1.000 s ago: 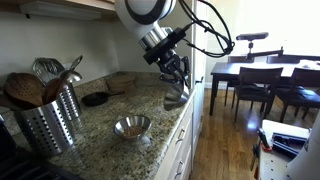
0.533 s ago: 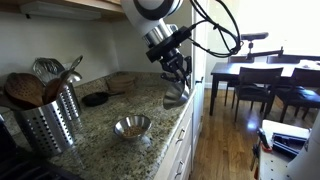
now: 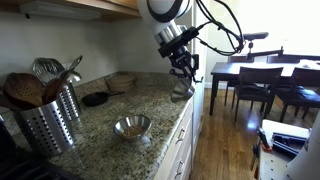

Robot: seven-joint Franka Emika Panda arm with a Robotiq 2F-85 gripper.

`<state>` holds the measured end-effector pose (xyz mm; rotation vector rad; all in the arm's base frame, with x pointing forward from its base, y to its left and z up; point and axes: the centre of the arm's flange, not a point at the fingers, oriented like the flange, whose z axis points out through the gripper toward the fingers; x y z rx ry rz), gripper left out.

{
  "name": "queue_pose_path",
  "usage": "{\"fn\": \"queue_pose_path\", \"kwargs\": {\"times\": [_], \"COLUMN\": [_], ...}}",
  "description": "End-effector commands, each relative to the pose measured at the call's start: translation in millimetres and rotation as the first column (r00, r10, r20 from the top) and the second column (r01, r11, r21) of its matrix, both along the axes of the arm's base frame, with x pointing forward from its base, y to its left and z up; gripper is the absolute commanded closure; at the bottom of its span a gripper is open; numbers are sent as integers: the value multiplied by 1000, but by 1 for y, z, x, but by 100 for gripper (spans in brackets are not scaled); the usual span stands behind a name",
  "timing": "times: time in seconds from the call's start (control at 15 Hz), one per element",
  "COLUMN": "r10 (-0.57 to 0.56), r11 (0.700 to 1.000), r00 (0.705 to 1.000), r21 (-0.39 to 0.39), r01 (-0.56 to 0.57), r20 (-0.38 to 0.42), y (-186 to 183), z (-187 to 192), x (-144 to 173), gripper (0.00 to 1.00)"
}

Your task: Pour some contents from the silver bowl on the right to the one on the left.

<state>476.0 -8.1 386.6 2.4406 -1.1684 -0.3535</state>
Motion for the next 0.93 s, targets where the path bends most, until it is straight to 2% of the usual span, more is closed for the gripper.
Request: {"fn": "queue_pose_path", "kwargs": {"times": [0.0,0.4,0.87], "r10": [28,146,195], "r11": [998,982,968], "r00": [999,988,980], "r21": [49,112,150], "r01": [-30,-152,-199], "r20": [26,54,44], "y": [-10,-6,-5], "z": [-2,-2,-2], "x": [-4,-1,-1], "gripper": [93,93,92]}}
